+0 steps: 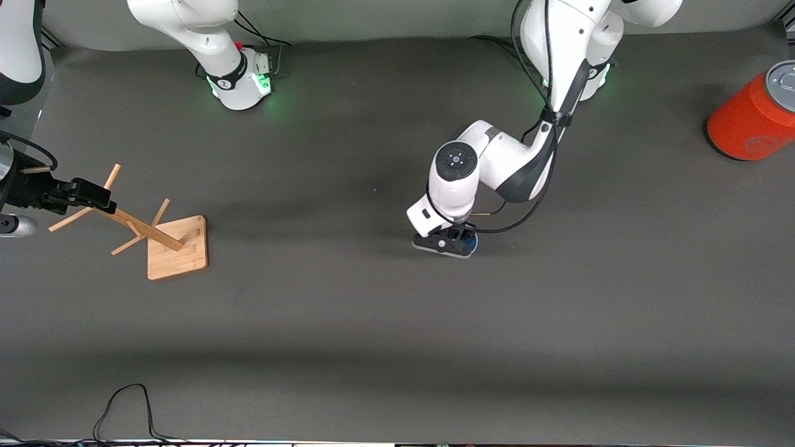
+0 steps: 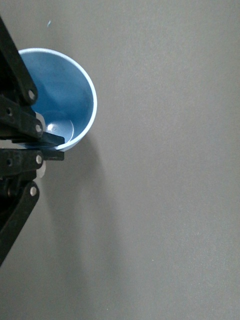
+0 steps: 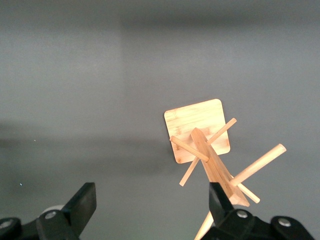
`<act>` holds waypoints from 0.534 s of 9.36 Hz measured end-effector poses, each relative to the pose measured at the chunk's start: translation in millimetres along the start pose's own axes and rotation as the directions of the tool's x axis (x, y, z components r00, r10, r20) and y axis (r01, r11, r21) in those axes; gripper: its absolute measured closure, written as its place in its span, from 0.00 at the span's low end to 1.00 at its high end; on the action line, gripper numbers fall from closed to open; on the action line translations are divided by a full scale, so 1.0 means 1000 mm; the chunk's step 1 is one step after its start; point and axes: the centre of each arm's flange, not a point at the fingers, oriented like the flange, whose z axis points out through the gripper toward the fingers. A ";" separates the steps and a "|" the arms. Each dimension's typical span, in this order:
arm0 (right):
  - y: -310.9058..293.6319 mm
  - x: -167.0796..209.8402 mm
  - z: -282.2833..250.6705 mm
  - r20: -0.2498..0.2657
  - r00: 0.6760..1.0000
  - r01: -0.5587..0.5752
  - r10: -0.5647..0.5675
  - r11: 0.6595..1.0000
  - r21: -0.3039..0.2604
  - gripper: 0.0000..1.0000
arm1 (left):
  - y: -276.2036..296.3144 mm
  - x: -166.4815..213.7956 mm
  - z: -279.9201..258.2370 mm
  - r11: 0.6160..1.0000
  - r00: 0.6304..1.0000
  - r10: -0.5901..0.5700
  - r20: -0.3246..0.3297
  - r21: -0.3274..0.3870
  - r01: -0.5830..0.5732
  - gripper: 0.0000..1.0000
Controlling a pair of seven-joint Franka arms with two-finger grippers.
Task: Rotate and upright cup with both arms
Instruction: 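Set the cup upright on the table and open the left gripper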
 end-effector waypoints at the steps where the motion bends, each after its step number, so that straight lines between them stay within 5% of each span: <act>1: 0.000 0.000 0.000 0.000 1.000 0.000 0.000 1.000 0.000 0.00 | 0.000 0.001 0.000 1.000 1.000 -0.025 -0.017 -0.008 0.025 0.94; 3: 0.000 0.000 0.000 0.000 1.000 0.000 0.000 1.000 0.000 0.00 | -0.001 0.002 0.001 0.998 0.998 -0.053 -0.036 -0.019 0.052 0.93; 5: 0.000 0.000 0.000 0.000 1.000 0.000 0.000 1.000 0.000 0.00 | -0.011 0.005 0.001 0.998 0.997 -0.071 -0.026 -0.004 0.070 0.65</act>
